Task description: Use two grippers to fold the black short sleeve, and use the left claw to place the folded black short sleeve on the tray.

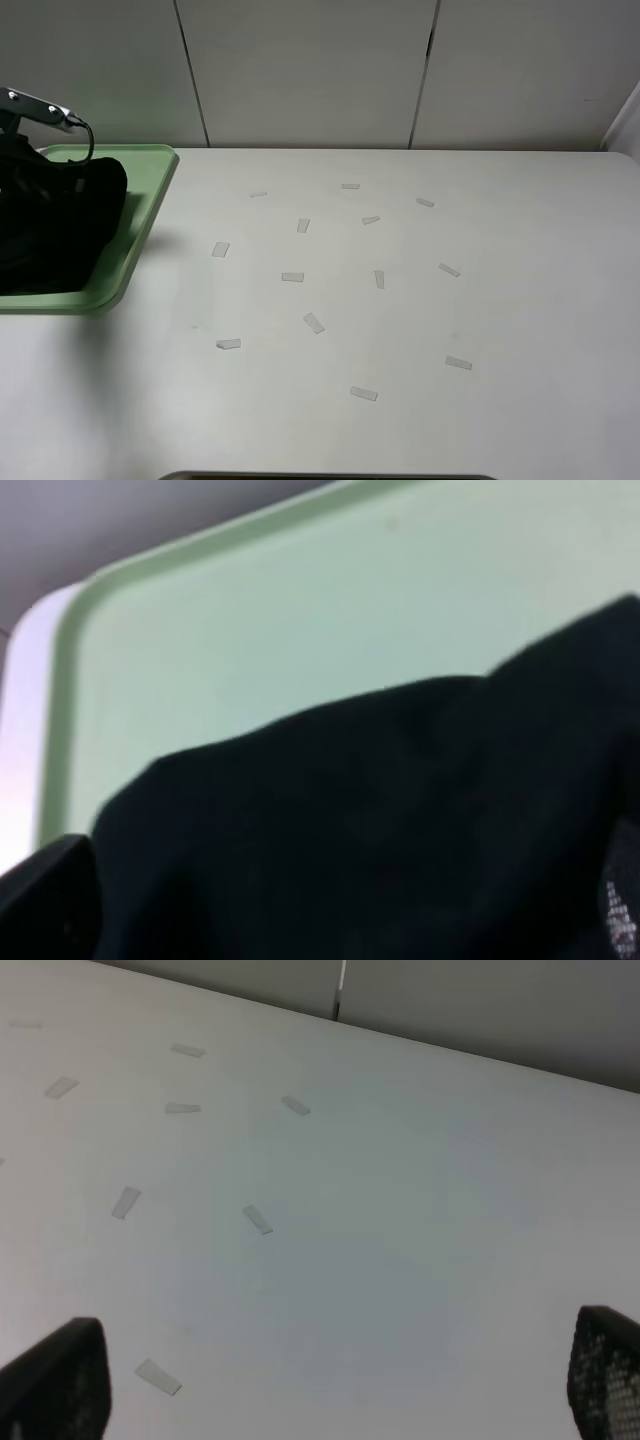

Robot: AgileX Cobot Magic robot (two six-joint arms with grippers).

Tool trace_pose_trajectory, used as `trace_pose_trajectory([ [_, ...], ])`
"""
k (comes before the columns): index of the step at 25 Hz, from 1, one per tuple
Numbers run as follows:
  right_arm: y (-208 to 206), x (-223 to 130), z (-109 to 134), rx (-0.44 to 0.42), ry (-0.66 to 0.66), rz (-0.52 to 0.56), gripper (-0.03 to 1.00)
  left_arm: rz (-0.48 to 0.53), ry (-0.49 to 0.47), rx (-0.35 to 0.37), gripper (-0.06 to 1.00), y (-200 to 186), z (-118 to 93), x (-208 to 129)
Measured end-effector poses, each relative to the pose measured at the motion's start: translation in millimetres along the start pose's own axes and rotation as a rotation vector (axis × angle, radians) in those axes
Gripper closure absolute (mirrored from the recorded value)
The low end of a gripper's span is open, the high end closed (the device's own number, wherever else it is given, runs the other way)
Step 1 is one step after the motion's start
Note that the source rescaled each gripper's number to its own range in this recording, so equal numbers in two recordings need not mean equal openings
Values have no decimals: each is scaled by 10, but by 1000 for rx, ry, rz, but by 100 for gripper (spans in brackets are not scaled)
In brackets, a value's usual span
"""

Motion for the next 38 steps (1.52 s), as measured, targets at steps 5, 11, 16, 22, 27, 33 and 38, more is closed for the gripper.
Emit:
trace_pose_trajectory([
  [5, 0, 0, 0, 0, 0, 0, -3, -89, -48, 10, -6, 80, -17, 89],
  [11, 0, 0, 0, 0, 0, 0, -3, -229, -155, 28, -6, 41, 39, 327],
  [16, 0, 0, 0, 0, 0, 0, -3, -267, -212, -17, -6, -34, -12, 448],
  [22, 0, 0, 0, 0, 0, 0, -3, -450, -157, -31, -6, -649, 67, 1114],
  [27, 0, 0, 0, 0, 0, 0, -3, -492, -31, 2, -6, -1279, 32, 1497],
  [33, 0, 0, 0, 0, 0, 0, -3, -357, -8, 70, -6, -1746, 14, 1458],
  [38, 0, 0, 0, 0, 0, 0, -3, -285, 49, 1, -6, -2151, -274, 1408],
])
Point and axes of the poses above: a point on each arm's last joint axis where the gripper is mounted, y pointing out along that axis toward the gripper, z along the wrist's bending axis when the last joint is at zero, x = y × z, the point moved 9 cm from there along y, pointing out along that axis toward the gripper, and after that the axes turned 7 degrees about y, right-handed, at the moved point
